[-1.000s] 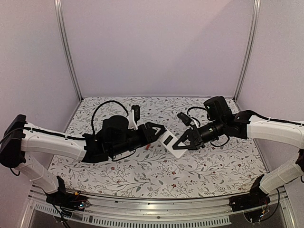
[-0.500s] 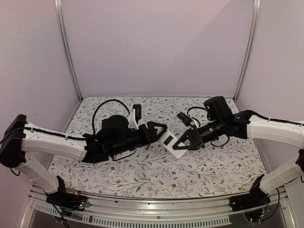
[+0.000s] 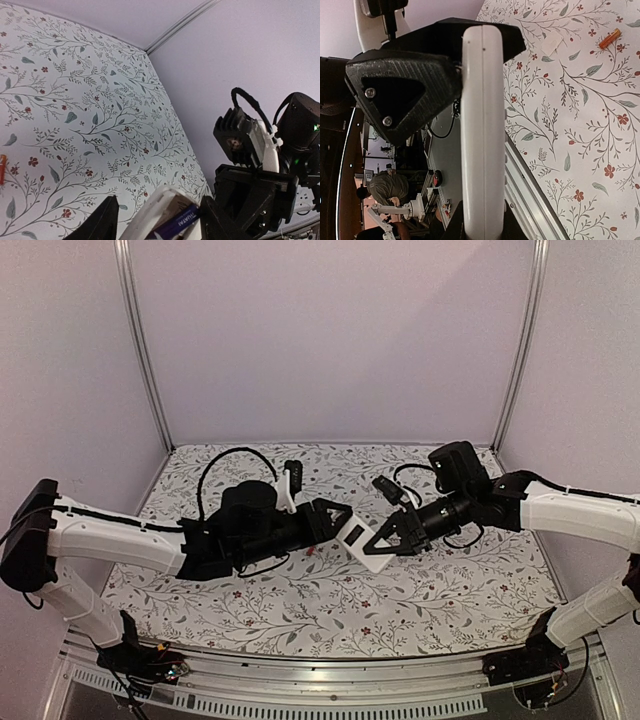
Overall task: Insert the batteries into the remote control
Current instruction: Load the battery into the battery compartment, then press the battery in the battery compartment.
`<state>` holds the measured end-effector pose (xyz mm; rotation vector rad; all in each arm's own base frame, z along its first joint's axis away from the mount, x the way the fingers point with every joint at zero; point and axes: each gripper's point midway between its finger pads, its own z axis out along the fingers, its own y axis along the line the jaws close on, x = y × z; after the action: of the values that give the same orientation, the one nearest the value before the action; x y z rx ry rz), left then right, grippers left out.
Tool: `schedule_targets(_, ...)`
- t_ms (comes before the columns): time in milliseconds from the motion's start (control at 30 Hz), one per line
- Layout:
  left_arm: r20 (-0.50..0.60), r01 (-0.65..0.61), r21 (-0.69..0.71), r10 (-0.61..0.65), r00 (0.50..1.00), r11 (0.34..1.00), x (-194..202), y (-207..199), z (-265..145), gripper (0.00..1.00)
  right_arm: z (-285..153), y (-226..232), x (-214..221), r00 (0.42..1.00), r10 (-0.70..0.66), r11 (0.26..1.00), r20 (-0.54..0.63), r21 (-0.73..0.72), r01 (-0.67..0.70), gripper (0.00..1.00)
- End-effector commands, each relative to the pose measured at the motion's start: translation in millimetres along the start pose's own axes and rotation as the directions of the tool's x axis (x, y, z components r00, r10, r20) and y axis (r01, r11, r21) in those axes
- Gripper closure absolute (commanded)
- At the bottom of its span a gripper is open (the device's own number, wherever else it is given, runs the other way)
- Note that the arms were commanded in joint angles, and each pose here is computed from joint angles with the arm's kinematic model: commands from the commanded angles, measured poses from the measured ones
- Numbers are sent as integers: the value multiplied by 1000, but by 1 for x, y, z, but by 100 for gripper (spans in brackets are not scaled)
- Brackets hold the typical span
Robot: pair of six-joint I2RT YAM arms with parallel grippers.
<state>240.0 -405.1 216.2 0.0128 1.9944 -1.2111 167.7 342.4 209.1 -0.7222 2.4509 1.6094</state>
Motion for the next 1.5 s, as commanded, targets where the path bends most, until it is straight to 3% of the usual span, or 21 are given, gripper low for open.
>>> schedule_targets(0, 3, -13, -49, 13, 1000, 999, 0, 11, 1, 46, -3, 12, -7, 999, -47, 999, 15, -19, 47, 100)
schedule_targets(200, 25, 17, -54, -16, 1000, 998, -5, 19, -3, 56, -3, 13, -8, 998, -53, 998, 19, -19, 53, 100)
schedule_targets(700, 30, 28, -38, -27, 999, 999, -1, 25, -7, 70, -16, 38, -13, 989, -135, 988, 61, -66, 139, 100)
schedule_targets(767, 36, 3, -30, -2, 999, 1000, -5, 23, -10, 66, -16, 37, -12, 990, -129, 989, 56, -64, 133, 100)
schedule_targets(867, 48, -74, -10, 74, 996, 997, -17, 14, -20, 49, -14, 32, -8, 993, -116, 991, 38, -56, 118, 100)
schedule_targets(1033, 42, -288, 38, 286, 957, 957, -42, -7, -45, 31, -16, 21, 5, 992, -122, 993, -13, 1, 122, 100)
schedule_targets(1200, -64, -479, 102, 486, 872, 872, -36, -22, -56, 29, -21, 22, 12, 987, -155, 988, -45, 16, 156, 100)
schedule_targets(1467, -263, -510, 211, 551, 792, 834, 3, -23, -52, 34, -26, 30, 21, 974, -204, 979, -95, -1, 204, 100)
